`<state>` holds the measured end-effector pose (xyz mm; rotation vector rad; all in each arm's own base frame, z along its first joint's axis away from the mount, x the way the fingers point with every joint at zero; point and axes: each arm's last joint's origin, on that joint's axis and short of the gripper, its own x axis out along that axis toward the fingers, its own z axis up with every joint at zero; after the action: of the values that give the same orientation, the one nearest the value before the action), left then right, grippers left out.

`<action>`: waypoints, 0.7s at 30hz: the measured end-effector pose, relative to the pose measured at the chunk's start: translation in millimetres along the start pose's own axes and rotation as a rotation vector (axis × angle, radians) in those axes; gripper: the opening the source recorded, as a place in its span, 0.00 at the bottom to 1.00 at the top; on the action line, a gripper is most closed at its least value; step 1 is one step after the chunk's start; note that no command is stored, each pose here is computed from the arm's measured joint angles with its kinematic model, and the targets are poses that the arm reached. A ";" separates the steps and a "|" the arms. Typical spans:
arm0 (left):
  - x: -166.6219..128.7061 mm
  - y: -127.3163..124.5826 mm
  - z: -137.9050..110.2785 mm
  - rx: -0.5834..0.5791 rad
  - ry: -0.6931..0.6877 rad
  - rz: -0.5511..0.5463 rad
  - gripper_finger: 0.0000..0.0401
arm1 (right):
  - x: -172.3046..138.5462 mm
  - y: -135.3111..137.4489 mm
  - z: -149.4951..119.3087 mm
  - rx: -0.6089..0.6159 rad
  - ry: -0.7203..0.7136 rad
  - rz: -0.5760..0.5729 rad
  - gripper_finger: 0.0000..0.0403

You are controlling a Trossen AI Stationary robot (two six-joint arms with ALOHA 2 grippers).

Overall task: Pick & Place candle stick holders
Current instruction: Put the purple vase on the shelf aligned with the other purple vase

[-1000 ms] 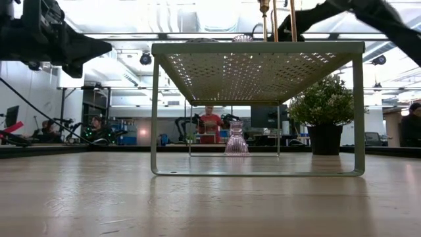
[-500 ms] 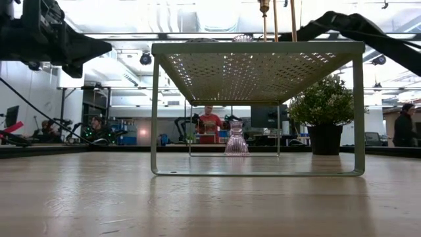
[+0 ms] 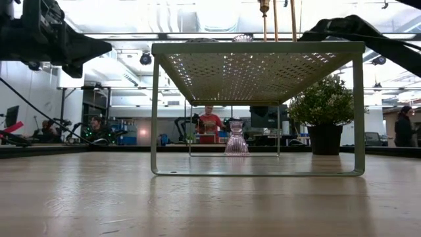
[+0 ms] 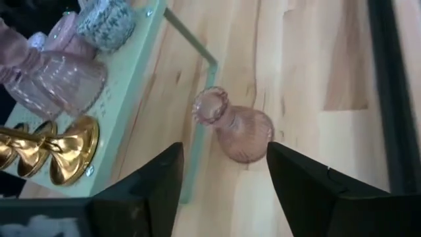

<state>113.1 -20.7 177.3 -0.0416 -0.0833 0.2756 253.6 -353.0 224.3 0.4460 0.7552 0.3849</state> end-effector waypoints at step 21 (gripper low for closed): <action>0.0 0.0 -0.2 0.001 0.001 0.000 0.04 | 38.1 5.6 15.3 -0.150 0.104 -0.038 0.50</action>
<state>113.1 -20.6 177.1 -0.0412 -0.0825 0.2760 289.2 -333.6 215.6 0.2721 0.8278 0.4288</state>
